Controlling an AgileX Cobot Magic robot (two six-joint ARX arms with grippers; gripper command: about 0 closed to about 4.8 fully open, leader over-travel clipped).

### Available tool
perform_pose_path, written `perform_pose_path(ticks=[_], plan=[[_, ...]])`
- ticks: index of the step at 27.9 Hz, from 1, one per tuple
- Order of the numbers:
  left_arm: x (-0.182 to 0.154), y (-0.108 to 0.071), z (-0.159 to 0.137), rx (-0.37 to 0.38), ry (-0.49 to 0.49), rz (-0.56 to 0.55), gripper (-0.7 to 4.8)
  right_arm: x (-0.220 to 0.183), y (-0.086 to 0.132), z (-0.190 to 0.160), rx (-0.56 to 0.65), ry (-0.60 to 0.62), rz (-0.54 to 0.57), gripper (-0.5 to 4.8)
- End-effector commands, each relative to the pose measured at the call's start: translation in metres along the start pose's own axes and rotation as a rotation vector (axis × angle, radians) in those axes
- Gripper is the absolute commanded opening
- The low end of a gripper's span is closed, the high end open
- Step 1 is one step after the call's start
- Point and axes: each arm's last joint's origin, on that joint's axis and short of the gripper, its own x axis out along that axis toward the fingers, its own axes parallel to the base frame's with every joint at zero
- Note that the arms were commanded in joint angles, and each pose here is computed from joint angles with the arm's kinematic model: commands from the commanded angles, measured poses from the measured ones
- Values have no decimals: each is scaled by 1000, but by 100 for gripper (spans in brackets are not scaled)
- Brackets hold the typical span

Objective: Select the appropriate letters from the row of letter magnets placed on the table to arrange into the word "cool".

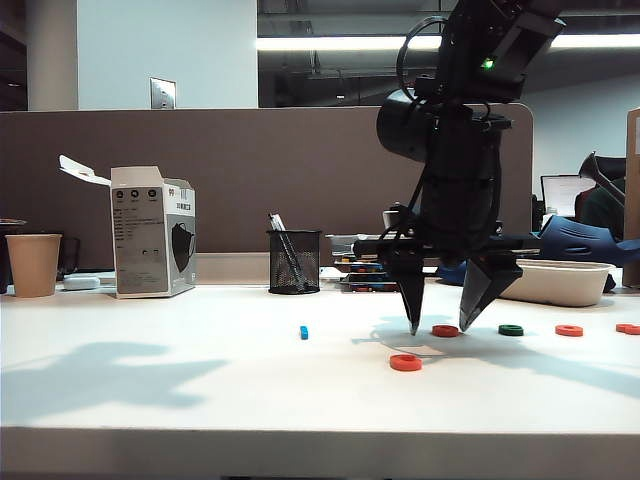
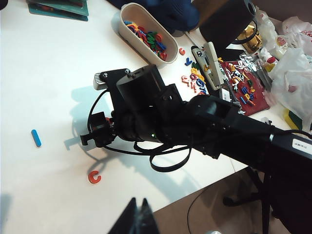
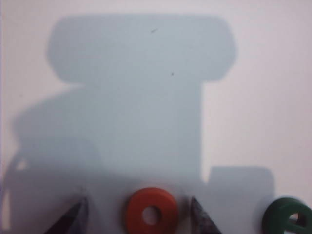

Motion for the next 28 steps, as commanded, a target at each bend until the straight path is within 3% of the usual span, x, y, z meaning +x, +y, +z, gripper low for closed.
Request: perform_pose_path(ticks=[1,23,25,28], plan=[[-2,-1,1,4,-15,-12,-3,3,0,-4,-3,40,-1,266],[-2,-1,1,4,-15,-12,-3,3,-2,-8,-11,78,-31,258],[-2,-1,1,4,-15,-12,-3,3,-2,-8,-11,78,-31,223],[-2,-1,1,4,-15,-12,-3,3,-2,-8,-11,78,-31,216]])
